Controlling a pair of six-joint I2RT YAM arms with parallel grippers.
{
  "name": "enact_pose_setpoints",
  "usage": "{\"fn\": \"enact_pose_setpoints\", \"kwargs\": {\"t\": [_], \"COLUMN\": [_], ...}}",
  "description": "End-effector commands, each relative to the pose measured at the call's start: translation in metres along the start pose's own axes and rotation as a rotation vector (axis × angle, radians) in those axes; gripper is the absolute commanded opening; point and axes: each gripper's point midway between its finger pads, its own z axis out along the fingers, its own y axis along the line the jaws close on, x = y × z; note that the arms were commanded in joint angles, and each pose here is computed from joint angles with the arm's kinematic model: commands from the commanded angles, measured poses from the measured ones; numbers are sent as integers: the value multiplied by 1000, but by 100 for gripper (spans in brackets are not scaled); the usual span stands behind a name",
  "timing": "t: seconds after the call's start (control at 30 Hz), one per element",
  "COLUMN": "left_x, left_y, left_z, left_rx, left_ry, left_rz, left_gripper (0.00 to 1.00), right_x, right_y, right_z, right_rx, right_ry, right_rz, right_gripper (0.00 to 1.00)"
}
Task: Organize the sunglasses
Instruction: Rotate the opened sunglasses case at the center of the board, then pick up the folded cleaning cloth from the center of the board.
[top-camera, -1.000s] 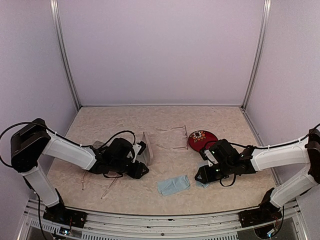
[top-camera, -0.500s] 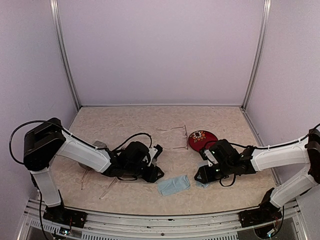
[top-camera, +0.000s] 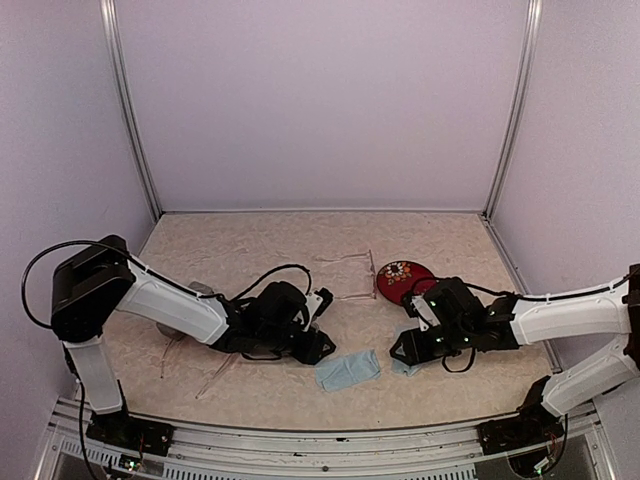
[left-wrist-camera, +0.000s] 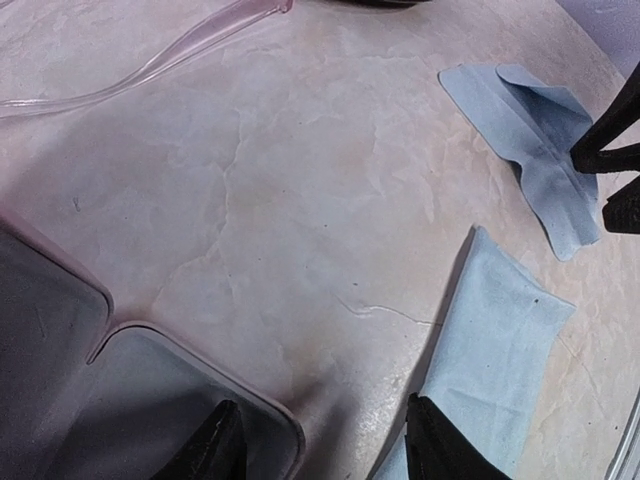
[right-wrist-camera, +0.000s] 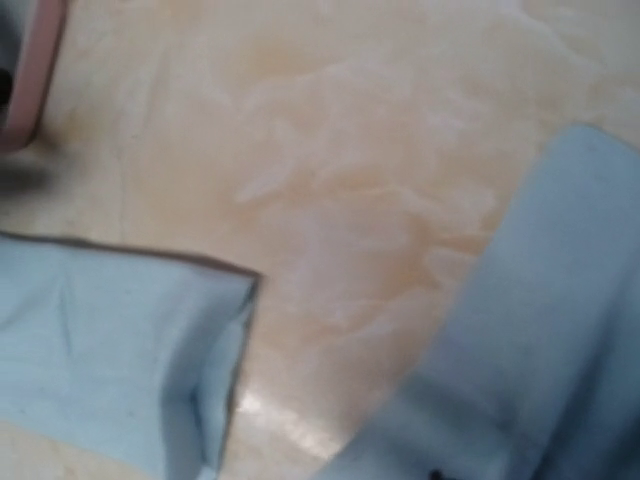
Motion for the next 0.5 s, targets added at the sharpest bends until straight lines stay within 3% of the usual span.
{"fn": "enact_pose_setpoints", "kwargs": {"t": [0.0,0.23,0.47], "left_x": [-16,-32,-6], "left_y": [-11,-26,-34], "left_z": [-22,-47,-52], "left_rx": [0,11,17], "left_ry": [-58,-129,-85], "left_rz": [24,45,41], "left_gripper": [54,54,52], "right_x": [-18,-29,-29], "right_y": [21,35,35], "right_z": [-6,11,40], "right_rx": [-18,-38,-13], "right_ry": [-47,-37,22], "right_rz": [-75,-130,-145], "right_gripper": [46,45,42]}}
